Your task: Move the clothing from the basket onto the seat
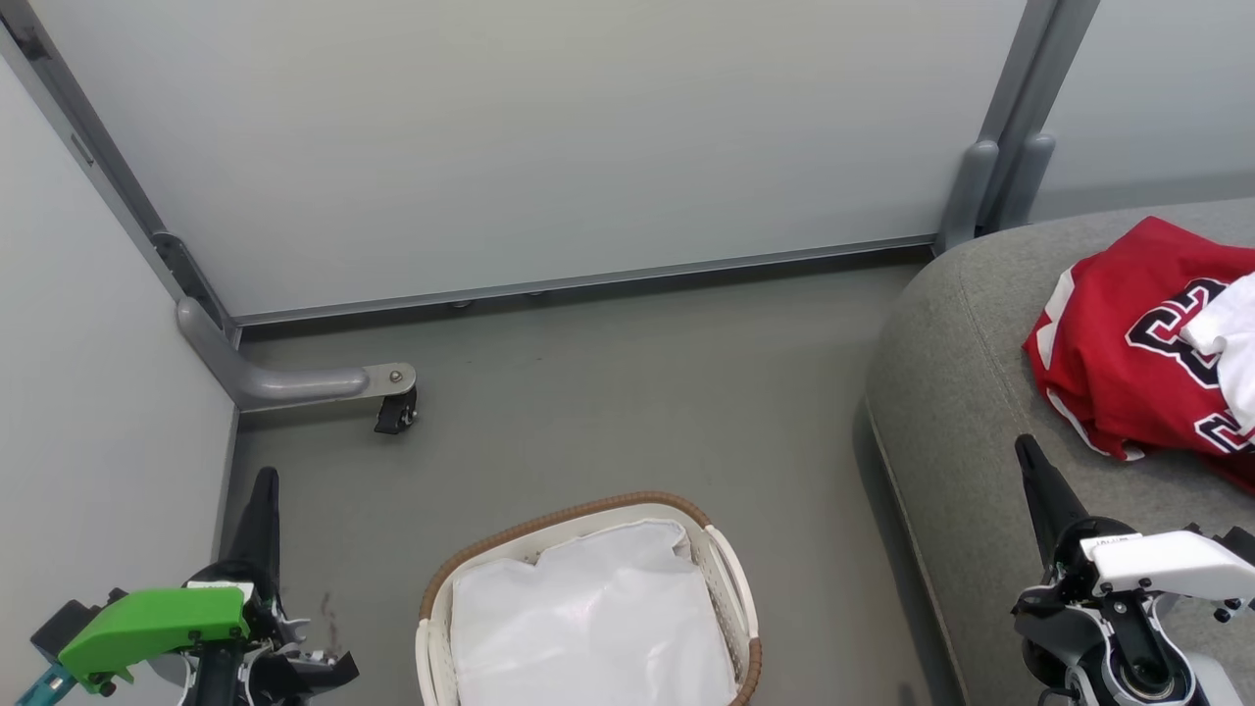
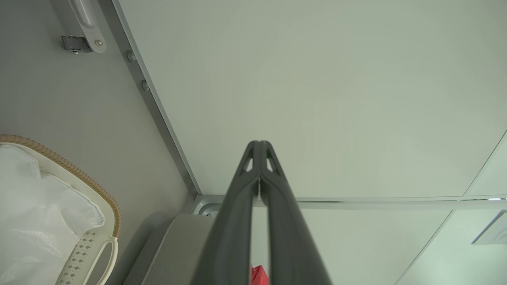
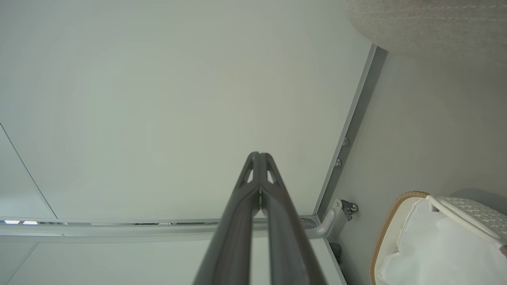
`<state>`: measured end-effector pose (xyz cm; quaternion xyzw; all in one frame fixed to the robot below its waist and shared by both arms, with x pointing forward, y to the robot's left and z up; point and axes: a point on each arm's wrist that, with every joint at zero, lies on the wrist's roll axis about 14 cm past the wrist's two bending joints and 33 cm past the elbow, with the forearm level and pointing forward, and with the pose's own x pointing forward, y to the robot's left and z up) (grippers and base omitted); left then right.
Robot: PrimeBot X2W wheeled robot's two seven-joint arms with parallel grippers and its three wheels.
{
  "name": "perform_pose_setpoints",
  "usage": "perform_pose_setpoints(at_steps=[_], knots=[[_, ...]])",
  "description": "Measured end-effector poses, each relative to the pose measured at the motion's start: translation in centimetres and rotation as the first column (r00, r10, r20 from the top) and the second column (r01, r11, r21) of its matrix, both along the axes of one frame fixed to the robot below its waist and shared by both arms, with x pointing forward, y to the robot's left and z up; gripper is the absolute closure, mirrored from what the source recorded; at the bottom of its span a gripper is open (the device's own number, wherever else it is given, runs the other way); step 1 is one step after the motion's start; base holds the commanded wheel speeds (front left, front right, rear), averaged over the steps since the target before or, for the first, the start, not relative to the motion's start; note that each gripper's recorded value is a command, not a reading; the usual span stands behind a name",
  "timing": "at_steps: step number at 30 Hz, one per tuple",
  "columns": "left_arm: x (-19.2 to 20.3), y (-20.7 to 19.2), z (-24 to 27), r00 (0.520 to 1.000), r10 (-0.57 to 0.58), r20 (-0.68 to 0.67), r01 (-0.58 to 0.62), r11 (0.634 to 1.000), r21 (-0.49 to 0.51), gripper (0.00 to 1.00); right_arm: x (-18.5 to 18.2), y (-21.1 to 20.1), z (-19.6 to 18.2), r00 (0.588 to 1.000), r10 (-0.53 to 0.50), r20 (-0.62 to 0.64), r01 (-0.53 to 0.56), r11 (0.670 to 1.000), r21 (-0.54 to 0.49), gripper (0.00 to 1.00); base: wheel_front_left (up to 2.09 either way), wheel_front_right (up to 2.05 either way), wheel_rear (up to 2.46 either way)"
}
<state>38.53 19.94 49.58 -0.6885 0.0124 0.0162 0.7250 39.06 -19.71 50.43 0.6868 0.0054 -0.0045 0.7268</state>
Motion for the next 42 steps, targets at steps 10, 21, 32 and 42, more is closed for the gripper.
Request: perform_pose_setpoints(at_steps=[10,21,32,42], knots=[[0.18,-0.06,0.70,1.000,-0.006,0.026,0.007,0.998,-0.058,1.00,-0.07,-0.18,0.36,1.000,0.000,0.015,-0.001,0.998,0.062,1.00,0.00,0.00,0.00],[0.22,-0.07,0.80,1.000,-0.006,0.029,0.007,0.998,-0.058,1.00,-0.07,-0.18,0.37,1.000,0.000,0.015,-0.001,0.998,0.062,1.00,0.00,0.00,0.00],[0.22,-0.07,0.81,1.000,-0.006,0.029,0.007,0.998,-0.058,1.00,-0.07,-0.18,0.37,1.000,0.000,0.015,-0.001,0.998,0.062,1.00,0.00,0.00,0.00],[0.22,-0.07,0.81,1.000,-0.006,0.029,0.007,0.998,-0.058,1.00,-0.07,-0.18,0.37,1.000,0.000,0.015,-0.001,0.998,0.062,1.00,0.00,0.00,0.00]])
